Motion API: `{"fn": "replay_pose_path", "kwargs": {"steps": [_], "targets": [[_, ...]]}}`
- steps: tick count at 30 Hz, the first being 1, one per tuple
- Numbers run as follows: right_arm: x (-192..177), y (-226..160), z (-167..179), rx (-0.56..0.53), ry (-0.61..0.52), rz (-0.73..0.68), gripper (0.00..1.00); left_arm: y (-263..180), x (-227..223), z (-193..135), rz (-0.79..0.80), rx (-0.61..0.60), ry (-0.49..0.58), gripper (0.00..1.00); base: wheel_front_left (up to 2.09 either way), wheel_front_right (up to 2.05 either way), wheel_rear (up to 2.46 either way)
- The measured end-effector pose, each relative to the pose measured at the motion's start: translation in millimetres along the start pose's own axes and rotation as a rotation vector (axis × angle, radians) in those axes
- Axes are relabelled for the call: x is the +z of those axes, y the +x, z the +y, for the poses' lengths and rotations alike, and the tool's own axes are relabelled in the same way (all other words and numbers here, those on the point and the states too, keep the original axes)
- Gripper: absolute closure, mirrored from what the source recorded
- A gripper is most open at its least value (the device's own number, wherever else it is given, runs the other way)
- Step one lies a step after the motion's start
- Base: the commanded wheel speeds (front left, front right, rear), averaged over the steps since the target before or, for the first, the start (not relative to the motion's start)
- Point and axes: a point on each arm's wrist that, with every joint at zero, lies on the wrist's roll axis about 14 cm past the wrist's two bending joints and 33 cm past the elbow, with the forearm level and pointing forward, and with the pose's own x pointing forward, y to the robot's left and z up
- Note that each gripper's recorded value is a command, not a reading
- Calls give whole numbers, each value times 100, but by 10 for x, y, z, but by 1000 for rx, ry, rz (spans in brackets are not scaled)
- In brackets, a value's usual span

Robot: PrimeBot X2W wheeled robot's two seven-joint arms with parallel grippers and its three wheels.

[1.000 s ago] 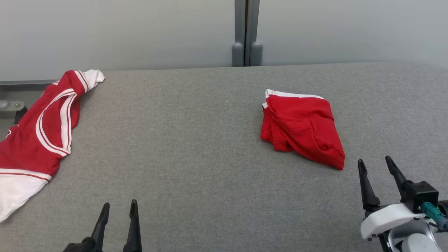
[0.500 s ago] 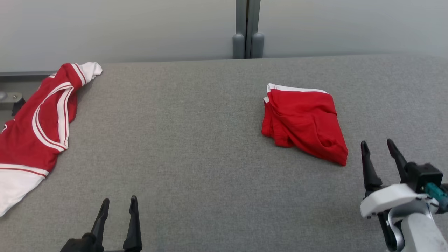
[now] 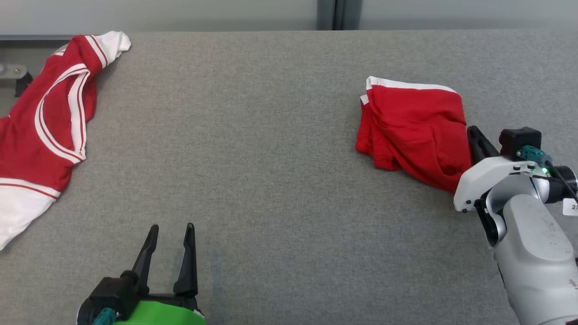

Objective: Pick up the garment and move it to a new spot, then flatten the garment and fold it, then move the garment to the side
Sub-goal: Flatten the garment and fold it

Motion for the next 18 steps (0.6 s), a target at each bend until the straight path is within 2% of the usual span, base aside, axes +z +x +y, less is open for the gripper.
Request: {"fn": "replay_pose_path", "kwargs": {"steps": [9, 18], "targets": [[-346, 178, 453, 104, 24, 104, 100, -21, -30, 151, 12, 50, -2, 0, 0, 0, 0], [-364, 20, 979, 246, 21, 88, 100, -61, 68, 174, -20, 56, 0, 0, 0, 0, 0]]}}
